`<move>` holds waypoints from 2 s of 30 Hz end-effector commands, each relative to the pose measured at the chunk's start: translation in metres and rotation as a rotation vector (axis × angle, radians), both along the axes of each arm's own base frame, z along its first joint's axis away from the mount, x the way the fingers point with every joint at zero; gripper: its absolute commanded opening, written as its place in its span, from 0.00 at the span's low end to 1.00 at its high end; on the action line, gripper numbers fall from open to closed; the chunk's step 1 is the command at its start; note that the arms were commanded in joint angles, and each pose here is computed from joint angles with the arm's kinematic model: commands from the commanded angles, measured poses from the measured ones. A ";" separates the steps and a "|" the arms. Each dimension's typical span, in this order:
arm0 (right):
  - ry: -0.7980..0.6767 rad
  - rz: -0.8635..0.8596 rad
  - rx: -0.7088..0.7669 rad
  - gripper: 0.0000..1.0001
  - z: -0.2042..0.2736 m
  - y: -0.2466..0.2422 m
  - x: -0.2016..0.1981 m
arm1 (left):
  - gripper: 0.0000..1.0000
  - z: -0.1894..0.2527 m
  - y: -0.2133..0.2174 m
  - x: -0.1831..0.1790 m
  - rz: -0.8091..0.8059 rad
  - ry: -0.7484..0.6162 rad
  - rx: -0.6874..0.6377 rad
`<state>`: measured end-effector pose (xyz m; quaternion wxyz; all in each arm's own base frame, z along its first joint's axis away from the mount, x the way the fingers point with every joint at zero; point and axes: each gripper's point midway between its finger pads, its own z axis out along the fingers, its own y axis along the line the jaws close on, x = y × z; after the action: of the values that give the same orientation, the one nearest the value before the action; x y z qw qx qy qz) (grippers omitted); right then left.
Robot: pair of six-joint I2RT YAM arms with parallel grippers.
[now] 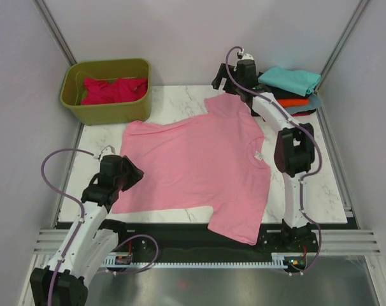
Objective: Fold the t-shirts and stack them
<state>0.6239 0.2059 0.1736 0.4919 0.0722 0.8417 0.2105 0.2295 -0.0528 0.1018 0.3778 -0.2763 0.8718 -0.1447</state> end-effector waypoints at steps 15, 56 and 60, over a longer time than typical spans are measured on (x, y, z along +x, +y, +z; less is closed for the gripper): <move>0.320 0.086 -0.134 0.98 -0.102 -0.048 -0.224 | 0.56 -0.044 -0.026 0.088 -0.071 0.040 0.024; 0.264 0.010 0.003 0.98 -0.057 -0.080 -0.221 | 0.62 -0.060 0.092 0.003 0.437 0.168 0.037; 0.239 0.075 0.025 0.98 -0.052 -0.060 -0.255 | 0.61 -0.080 0.096 0.003 0.465 0.199 0.026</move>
<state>0.3848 0.1244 0.1121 0.3708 0.0846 0.9045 0.1928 0.2203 0.0484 0.0259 0.3054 -0.4645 0.8311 0.0162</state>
